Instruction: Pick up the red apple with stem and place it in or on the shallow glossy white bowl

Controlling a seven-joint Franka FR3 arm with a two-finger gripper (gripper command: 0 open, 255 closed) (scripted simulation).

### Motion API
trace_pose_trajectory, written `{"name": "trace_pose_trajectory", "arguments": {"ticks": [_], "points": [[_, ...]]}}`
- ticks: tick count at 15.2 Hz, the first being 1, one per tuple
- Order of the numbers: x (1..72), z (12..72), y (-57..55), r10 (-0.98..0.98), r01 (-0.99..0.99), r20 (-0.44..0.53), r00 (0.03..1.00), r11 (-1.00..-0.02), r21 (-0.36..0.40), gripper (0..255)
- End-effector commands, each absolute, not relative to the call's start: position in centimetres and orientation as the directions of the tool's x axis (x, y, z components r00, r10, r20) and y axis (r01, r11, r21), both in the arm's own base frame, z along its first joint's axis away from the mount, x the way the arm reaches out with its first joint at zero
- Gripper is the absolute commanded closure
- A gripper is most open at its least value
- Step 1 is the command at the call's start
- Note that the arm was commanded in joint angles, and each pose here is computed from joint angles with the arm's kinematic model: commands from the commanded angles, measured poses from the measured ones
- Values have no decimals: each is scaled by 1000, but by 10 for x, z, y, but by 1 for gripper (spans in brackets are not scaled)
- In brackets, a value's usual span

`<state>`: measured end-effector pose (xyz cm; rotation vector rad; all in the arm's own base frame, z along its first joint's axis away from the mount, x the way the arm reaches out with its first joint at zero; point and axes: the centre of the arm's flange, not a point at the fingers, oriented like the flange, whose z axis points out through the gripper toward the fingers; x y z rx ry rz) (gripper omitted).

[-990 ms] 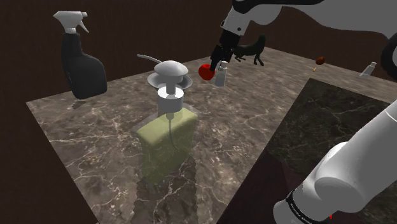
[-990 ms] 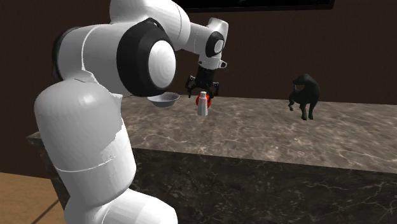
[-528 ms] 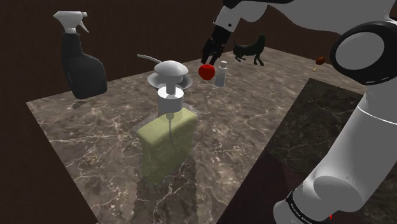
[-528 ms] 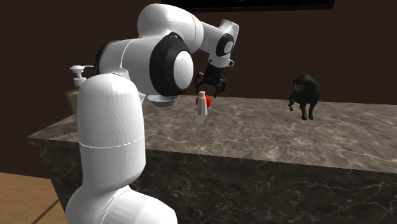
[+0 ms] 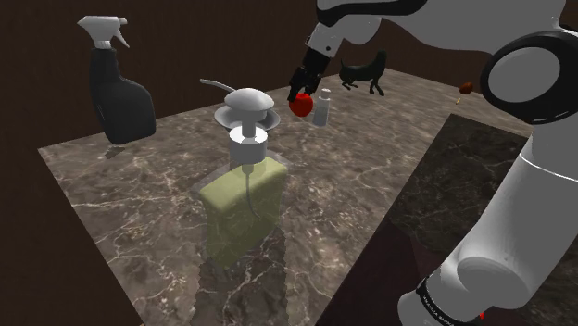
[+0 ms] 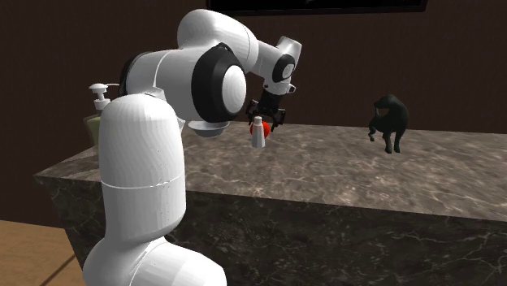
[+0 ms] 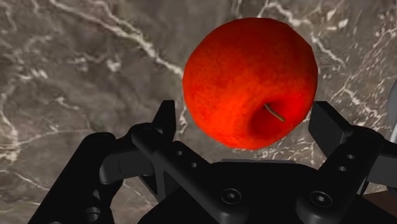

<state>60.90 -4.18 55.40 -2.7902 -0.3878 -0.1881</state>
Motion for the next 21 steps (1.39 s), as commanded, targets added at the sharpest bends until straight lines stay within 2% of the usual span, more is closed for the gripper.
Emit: {"name": "trace_pose_trajectory", "arguments": {"ticks": [1,5,6,15,21], "points": [[609,553,-41,244,286,172,955,-913,-291,0],[609,553,-41,244,286,172,955,-913,-291,0],[609,553,-41,244,286,172,955,-913,-291,255],[609,553,-41,244,286,172,955,-913,-291,255],[609,585,-41,244,286,172,955,-913,-291,255]]}}
